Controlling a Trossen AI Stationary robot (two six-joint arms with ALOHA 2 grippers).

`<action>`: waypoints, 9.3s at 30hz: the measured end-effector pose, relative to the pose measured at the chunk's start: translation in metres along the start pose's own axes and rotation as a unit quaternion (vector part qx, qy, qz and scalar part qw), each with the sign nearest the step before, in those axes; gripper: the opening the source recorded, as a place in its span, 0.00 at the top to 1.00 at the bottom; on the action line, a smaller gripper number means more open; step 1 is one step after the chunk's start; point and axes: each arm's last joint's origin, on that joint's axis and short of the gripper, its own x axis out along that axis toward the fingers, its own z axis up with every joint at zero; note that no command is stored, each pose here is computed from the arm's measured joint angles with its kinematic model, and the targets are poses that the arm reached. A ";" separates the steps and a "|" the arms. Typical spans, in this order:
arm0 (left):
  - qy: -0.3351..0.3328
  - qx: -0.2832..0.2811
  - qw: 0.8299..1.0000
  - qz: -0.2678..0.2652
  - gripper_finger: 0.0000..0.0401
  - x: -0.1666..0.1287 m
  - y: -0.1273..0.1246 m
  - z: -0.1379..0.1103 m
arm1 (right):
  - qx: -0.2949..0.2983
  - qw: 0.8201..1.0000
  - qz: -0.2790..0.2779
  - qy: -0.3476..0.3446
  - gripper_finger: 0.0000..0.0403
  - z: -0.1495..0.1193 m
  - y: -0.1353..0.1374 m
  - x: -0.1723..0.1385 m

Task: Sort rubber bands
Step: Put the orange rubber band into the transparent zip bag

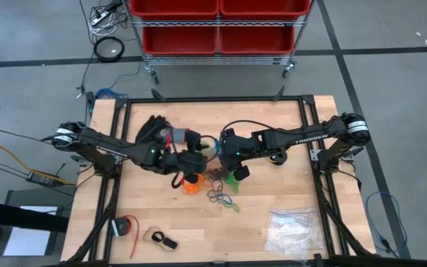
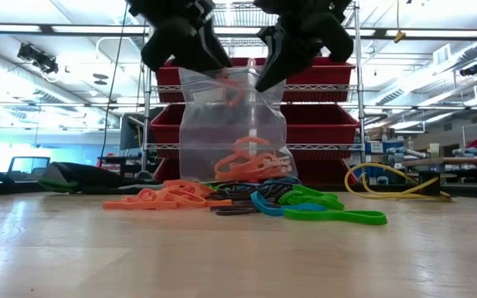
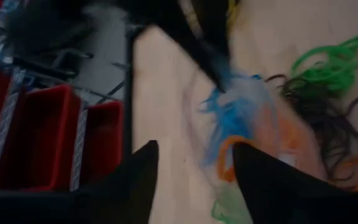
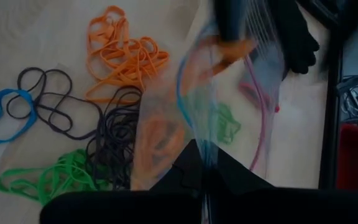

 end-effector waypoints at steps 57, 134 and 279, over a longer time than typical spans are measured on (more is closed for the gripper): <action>0.062 -0.320 0.931 -0.165 0.97 0.054 -0.063 -0.174 | 0.041 0.997 -0.039 -0.056 1.00 0.000 -0.013 -0.064; -0.092 -0.220 0.950 -0.203 0.94 0.004 0.060 -0.030 | -0.005 1.000 -0.006 -0.009 1.00 -0.008 0.008 -0.011; -0.084 -0.256 0.914 -0.303 0.99 -0.009 -0.066 -0.106 | 0.059 0.995 0.032 -0.076 1.00 -0.021 -0.003 -0.094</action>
